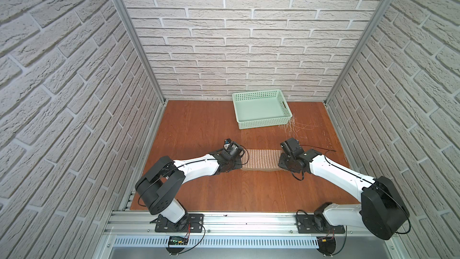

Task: Fold the square dishcloth
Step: Fold the cleaning item at the center of the board, then smooth out the cleaning item at the center of the board.

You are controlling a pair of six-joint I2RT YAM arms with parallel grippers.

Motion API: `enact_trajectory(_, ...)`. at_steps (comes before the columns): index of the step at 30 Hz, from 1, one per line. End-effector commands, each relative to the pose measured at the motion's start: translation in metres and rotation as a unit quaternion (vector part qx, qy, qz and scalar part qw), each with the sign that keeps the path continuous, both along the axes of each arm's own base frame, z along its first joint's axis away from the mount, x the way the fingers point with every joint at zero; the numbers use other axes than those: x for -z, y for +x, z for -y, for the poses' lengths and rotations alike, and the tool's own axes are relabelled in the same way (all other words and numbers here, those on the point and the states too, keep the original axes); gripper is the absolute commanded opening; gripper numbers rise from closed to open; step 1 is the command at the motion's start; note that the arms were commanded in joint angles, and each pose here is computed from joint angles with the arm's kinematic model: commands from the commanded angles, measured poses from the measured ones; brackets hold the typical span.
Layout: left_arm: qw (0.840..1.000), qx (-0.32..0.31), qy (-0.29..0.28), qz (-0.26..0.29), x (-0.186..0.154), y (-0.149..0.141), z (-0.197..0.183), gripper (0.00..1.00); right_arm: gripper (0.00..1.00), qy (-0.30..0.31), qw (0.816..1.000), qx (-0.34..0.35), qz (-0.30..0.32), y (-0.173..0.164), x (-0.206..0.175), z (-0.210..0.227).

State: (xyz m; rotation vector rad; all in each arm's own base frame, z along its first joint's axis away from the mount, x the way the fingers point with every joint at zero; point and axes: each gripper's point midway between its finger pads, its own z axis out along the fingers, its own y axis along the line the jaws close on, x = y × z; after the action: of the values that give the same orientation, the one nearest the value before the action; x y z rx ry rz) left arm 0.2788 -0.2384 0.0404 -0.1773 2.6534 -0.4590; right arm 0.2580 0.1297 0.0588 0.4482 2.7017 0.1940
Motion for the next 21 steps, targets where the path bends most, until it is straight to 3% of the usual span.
enact_trajectory(1, 1.0, -0.001, -0.007, 0.001, -0.003, 0.005, 0.004, 0.33, 0.36, 0.002, 1.0, 0.007, -0.006, 0.0, 0.009, -0.003)
enact_trajectory(9, 1.0, 0.012, -0.024, -0.006, 0.0, 0.005, 0.014, 0.25, 0.35, -0.011, 1.0, 0.015, -0.02, -0.003, 0.021, 0.001)
enact_trajectory(14, 0.999, 0.018, -0.028, -0.01, 0.002, 0.004, 0.018, 0.17, 0.2, -0.021, 1.0, 0.015, -0.018, -0.002, 0.023, 0.004)
enact_trajectory(21, 0.999, 0.023, -0.029, -0.017, 0.005, 0.001, 0.02, 0.13, 0.08, -0.042, 0.999, 0.011, -0.015, 0.001, 0.023, 0.009)
